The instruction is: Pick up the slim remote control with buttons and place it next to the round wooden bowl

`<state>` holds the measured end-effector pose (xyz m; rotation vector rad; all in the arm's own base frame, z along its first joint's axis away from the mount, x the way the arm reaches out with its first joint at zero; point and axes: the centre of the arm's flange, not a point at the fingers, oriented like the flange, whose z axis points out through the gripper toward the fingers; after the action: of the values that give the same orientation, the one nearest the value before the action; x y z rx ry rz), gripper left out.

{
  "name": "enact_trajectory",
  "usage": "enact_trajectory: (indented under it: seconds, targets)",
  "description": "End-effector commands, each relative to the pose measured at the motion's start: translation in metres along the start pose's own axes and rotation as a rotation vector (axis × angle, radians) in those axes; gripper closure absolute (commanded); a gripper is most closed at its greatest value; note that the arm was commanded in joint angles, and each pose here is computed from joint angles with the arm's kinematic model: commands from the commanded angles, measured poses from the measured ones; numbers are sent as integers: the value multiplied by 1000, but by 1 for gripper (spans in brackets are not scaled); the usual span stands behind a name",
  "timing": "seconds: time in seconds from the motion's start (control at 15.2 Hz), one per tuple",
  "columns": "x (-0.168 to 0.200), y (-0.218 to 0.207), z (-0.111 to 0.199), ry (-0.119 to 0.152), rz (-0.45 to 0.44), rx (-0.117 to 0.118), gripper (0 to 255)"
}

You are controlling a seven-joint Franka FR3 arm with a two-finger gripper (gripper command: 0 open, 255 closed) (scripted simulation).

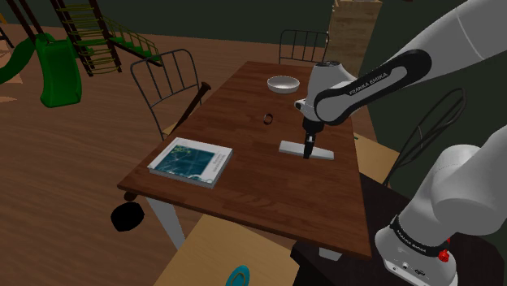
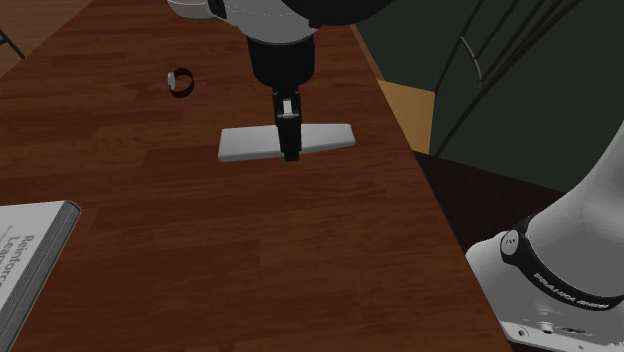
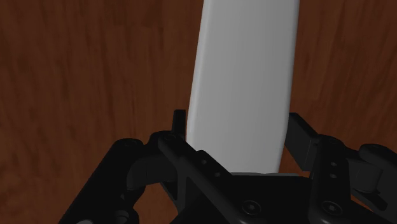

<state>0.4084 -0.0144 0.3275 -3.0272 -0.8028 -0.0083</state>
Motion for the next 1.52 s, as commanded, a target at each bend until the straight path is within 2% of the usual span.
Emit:
enact_trajectory:
  seconds: [0.0, 1.45]
  targets:
    - [0, 0, 0, 0, 0, 0, 255]
    - [1, -1, -111, 0, 0, 0, 255]
